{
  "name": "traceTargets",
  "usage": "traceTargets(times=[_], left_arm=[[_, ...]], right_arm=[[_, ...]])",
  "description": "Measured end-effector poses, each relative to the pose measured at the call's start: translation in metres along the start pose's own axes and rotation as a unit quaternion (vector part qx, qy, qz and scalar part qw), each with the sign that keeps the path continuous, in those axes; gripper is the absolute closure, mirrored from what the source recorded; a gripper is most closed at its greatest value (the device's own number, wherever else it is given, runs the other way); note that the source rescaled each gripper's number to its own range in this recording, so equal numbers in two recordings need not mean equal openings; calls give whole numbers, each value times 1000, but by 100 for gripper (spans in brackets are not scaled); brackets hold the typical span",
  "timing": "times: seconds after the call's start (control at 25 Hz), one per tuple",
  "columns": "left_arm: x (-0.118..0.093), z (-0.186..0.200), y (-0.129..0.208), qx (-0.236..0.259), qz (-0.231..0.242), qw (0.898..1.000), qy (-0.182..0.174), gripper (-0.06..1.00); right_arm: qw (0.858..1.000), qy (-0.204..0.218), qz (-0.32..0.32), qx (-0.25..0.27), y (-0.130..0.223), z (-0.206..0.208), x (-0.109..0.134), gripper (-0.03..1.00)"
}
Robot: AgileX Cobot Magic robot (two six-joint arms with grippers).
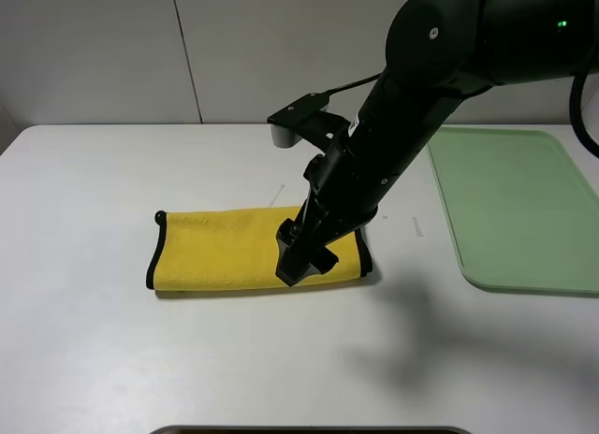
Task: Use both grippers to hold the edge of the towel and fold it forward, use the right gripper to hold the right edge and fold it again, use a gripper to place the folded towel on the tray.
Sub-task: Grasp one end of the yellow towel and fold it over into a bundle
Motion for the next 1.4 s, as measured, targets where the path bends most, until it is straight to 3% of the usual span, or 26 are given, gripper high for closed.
traceTargets(times=[0.32,1.2,1.4], left_arm=[[14,-1,13,-7,1,999,-51,-6],[15,-2,14,-6,0,998,-56,-6],[18,-1,14,-6,19,995,-95,-6]], right_arm=[[1000,-2,-16,-1,0,0,0,-3],[999,-5,-53,-3,-1,0,1,-3],[998,-6,-59,-1,0,0,1,-3]])
Point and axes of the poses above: a point on each arm's last joint axis where the gripper is mounted, z pointing back along that axis away from the gripper, x along the wrist's bending axis when the last joint is at zero, y = z × x, the point moved 4 cm from there along -z, pointing out along that axis toward the gripper, and after that the axes turned 1 degree about -z, right-handed, at the moved point
